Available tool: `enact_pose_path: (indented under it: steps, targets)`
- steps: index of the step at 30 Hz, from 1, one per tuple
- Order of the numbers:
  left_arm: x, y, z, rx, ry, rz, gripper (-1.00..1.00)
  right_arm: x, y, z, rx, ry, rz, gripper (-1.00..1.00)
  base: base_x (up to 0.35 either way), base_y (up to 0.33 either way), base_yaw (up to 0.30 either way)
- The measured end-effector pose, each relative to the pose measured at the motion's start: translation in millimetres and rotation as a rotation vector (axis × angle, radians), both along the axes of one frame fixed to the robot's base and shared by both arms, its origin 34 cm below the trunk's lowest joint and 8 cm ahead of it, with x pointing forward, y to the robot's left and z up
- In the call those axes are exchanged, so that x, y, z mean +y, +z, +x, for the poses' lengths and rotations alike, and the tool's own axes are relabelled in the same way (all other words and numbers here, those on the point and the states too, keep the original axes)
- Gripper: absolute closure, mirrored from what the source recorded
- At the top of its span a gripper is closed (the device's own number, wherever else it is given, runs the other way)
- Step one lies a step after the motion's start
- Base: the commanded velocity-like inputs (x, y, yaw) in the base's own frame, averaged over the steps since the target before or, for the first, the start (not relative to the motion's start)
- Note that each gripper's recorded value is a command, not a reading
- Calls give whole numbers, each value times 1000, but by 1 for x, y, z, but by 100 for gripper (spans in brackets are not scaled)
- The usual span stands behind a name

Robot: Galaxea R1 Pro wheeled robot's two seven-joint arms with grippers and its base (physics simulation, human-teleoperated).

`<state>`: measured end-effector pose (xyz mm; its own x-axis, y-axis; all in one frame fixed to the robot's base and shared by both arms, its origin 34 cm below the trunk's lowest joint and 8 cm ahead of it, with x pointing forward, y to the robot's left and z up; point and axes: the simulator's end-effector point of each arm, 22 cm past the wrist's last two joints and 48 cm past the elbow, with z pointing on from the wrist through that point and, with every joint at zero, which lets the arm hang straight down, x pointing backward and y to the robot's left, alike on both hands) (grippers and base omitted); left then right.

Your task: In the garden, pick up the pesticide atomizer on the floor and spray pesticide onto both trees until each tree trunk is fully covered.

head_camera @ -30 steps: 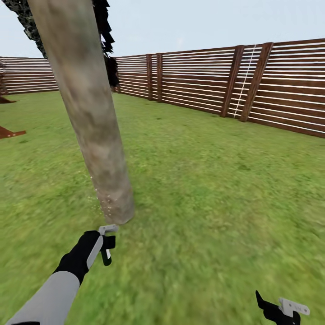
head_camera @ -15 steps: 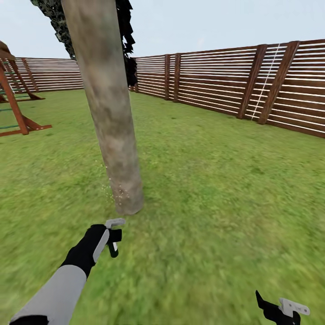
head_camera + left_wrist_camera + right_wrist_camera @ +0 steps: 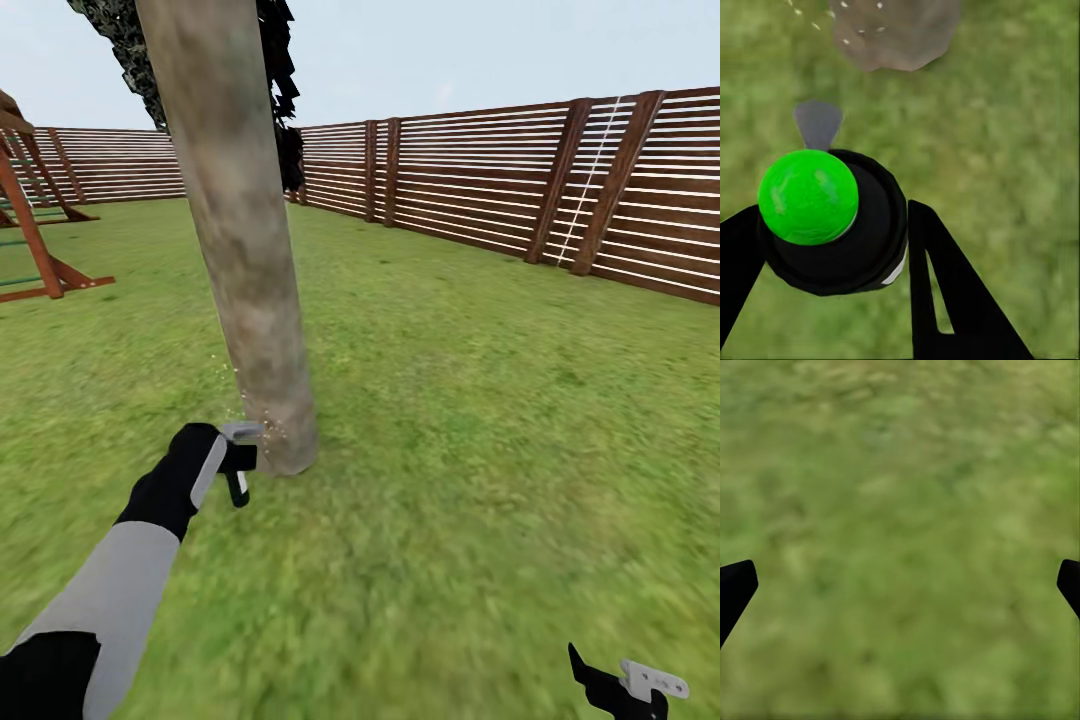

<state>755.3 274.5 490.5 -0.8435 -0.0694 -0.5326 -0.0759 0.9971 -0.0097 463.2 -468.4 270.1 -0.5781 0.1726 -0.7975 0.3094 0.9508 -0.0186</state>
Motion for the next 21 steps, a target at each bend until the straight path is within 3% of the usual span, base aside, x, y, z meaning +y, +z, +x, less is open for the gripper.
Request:
enact_pose_path:
  steps: [2,5,8,10,12,15,16,19,21]
  targets:
    - [-49,36,11,-64,-49,-54,100,0,0,0,0,0,0,-100,0,0,0]
    - [-42,47,15,-89,-44,-30,100,0,0,0,0,0,0,-100,0,0,0]
    - [31,54,17,-95,26,57,100,0,0,0,0,1,0,-100,0,0,0]
    - [53,65,22,-112,61,53,100,0,0,0,0,1,1,-100,0,0,0]
    - [36,68,26,-121,49,14,100,0,0,0,0,1,0,-100,0,0,0]
    - [-21,72,31,-128,-9,-48,100,0,0,0,0,0,0,-100,0,0,0]
    - [-36,78,35,-137,-34,-50,100,-1,0,0,0,0,-1,-100,0,0,0]
    - [-32,90,42,-153,-39,-24,100,-1,0,0,0,0,-1,-100,0,0,0]
    - [-8,95,45,-161,-12,3,100,-1,0,0,0,1,-1,-100,0,0,0]
